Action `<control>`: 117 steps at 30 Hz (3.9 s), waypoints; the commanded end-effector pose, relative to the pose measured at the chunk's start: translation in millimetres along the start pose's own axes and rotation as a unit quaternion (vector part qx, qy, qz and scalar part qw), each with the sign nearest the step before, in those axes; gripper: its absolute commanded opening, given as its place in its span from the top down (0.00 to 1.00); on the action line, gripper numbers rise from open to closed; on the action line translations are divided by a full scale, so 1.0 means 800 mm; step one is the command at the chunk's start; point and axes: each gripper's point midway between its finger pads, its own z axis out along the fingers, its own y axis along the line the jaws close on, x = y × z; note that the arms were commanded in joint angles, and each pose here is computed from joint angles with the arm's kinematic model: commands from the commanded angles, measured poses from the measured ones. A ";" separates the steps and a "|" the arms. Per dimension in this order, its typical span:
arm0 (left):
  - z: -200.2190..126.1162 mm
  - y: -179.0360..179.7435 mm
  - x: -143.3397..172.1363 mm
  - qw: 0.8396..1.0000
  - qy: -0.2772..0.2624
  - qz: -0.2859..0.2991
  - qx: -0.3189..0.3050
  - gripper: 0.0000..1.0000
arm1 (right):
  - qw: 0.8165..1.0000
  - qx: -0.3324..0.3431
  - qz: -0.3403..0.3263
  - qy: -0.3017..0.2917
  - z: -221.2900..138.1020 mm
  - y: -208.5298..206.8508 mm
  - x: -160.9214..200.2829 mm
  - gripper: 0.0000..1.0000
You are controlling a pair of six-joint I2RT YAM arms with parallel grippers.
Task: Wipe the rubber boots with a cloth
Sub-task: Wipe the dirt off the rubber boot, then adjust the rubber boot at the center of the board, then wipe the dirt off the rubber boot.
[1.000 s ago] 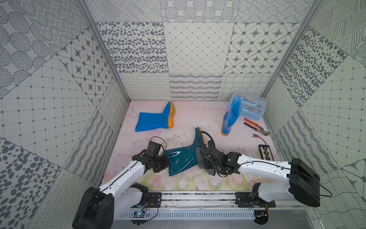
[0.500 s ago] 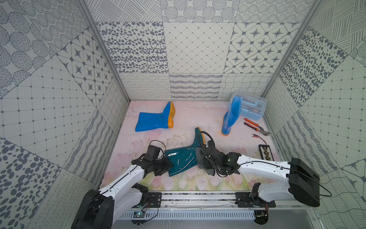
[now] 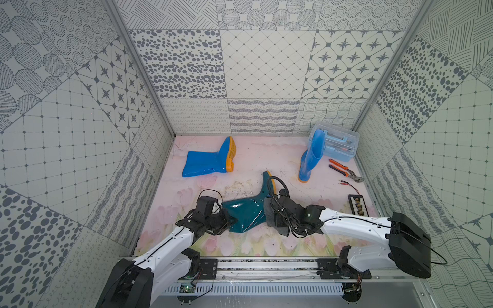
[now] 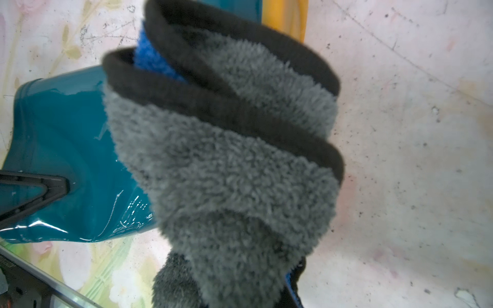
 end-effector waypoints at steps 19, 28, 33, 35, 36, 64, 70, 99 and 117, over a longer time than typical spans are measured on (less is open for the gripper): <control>-0.239 -0.150 -0.052 0.940 -0.116 0.211 -0.239 1.00 | 0.972 -0.054 -0.079 -0.213 -0.211 0.056 -0.170 1.00; -0.289 -0.115 -0.054 0.886 -0.064 0.211 -0.409 1.00 | 0.976 -0.078 -0.059 -0.193 -0.189 0.050 -0.160 1.00; -0.262 -0.108 -0.049 0.855 0.029 0.243 -0.456 1.00 | 0.979 -0.081 -0.039 -0.184 -0.183 0.032 -0.155 1.00; -0.232 -0.109 -0.046 0.843 0.071 0.263 -0.464 1.00 | 0.980 -0.081 -0.036 -0.181 -0.180 0.028 -0.151 1.00; -0.213 -0.113 -0.045 0.837 0.087 0.277 -0.463 1.00 | 0.980 -0.079 -0.036 -0.179 -0.178 0.025 -0.149 1.00; 0.196 -0.200 0.068 0.900 0.200 0.323 -0.214 1.00 | 0.976 -0.048 -0.013 -0.213 -0.232 -0.076 -0.080 1.00; 0.219 -0.181 0.073 0.894 0.213 0.320 -0.227 0.84 | 0.979 -0.032 -0.009 -0.201 -0.223 -0.086 -0.071 1.00; -0.072 -0.016 -0.084 0.939 0.024 0.192 -0.283 0.43 | 0.995 -0.064 -0.042 -0.066 -0.077 0.019 -0.052 1.00; 0.005 -0.024 -0.031 0.982 0.057 0.124 -0.130 0.62 | 0.996 -0.070 -0.036 -0.041 -0.009 0.030 -0.105 1.00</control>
